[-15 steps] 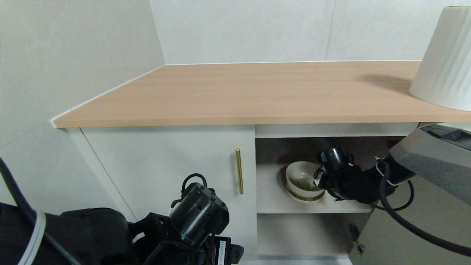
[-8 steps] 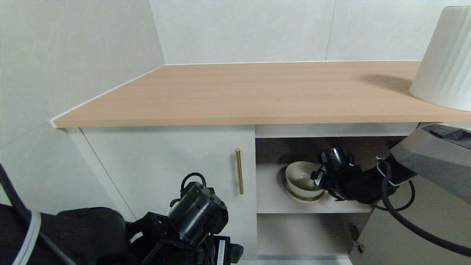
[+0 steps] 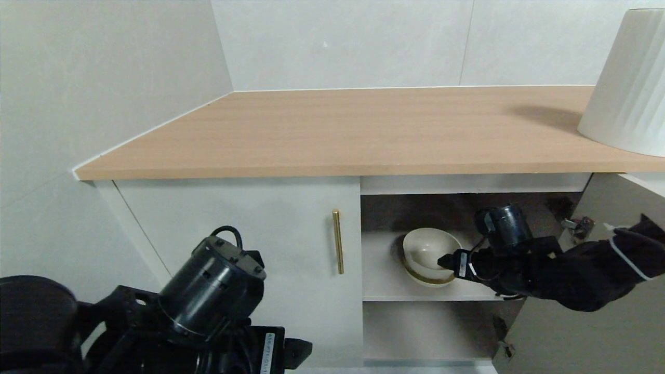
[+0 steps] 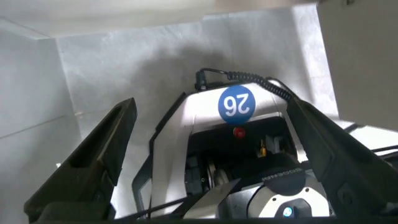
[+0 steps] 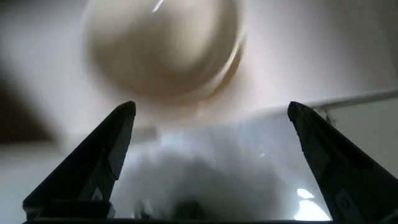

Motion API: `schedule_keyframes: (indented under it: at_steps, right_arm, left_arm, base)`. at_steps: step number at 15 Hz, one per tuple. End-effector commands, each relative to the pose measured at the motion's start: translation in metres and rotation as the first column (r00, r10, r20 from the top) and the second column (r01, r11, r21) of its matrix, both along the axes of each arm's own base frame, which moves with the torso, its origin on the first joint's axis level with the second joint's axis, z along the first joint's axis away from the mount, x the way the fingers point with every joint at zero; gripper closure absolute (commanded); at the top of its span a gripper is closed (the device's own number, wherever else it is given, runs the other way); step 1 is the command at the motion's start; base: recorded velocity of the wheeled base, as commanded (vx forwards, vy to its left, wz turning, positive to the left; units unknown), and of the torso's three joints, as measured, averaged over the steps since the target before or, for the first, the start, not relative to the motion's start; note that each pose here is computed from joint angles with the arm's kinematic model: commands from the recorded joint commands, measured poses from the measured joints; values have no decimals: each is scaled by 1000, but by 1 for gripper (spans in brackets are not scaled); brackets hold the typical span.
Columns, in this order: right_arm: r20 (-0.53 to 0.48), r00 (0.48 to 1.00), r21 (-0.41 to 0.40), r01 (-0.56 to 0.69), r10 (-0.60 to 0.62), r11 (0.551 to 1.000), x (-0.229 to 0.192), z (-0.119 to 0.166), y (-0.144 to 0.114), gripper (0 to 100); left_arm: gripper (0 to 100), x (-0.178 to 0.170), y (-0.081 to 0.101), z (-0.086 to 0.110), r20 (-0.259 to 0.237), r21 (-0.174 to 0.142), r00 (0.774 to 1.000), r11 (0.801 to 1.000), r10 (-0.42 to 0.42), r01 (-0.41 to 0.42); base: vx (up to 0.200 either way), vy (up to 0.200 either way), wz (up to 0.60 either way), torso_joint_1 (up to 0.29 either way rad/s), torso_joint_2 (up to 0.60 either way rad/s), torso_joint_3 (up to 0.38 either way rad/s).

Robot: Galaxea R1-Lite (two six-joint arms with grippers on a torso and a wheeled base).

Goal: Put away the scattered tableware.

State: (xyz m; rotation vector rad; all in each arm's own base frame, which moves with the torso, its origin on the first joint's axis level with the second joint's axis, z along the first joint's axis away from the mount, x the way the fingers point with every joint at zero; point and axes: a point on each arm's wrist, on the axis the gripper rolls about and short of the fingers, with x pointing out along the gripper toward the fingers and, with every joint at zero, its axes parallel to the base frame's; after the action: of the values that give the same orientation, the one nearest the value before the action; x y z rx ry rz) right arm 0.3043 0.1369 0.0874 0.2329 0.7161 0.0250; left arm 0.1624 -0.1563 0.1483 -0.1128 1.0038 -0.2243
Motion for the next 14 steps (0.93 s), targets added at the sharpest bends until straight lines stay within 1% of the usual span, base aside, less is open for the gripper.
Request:
schedule_keyframes:
  at_steps: [1, 2, 3, 4, 5, 6, 7, 8, 10, 14]
  right_arm:
    - [74, 991, 0, -112, 112, 994, -39, 36, -5, 0]
    - [101, 984, -13, -148, 148, 989, -53, 48, -7, 0]
    - [115, 981, -11, -155, 155, 988, -68, 69, -14, 0]
    - [106, 981, -11, -160, 160, 987, -77, 81, -18, 0]
    - [86, 980, -6, -180, 180, 984, -88, 92, -22, 0]
    - [42, 972, 25, -230, 229, 973, -106, 109, -29, 0]
    - [11, 967, 47, -253, 253, 966, -118, 117, -35, 0]
    - [6, 967, 60, -254, 254, 965, -123, 121, -38, 0]
    - [-6, 968, 62, -249, 250, 966, -124, 119, -38, 0]
    - [-20, 969, 57, -246, 247, 968, -122, 115, -37, 0]
  left_arm:
    - [0, -11, 16, 22, 50, -51, 999, 999, 17, -15]
    - [0, -16, 22, 25, 51, -50, 998, 999, 23, -20]
    - [0, -14, 32, 26, 53, -47, 997, 997, 63, -60]
    - [0, -14, 37, 27, 61, -42, 995, 997, 73, -70]
    - [0, -15, 42, 28, 74, -32, 995, 997, 72, -70]
    - [0, -16, 48, 31, 99, -22, 993, 998, 63, -61]
    - [0, -18, 49, 34, 117, -22, 992, 999, 50, -47]
    - [0, -21, 51, 37, 133, -22, 990, 999, 38, -36]
    - [0, -22, 52, 36, 142, -8, 990, 1000, 17, -16]
    - [0, -22, 51, 29, 118, 13, 993, 1000, 4, -5]
  base:
    - [0, 0, 0, 0, 0, 0]
    - [0, 0, 0, 0, 0, 0]
    - [0, 0, 0, 0, 0, 0]
    - [0, 0, 0, 0, 0, 0]
    - [0, 0, 0, 0, 0, 0]
    - [0, 0, 0, 0, 0, 0]
    - [0, 0, 0, 0, 0, 0]
    - [0, 0, 0, 0, 0, 0]
    - [0, 0, 0, 0, 0, 0]
    - [0, 0, 0, 0, 0, 0]
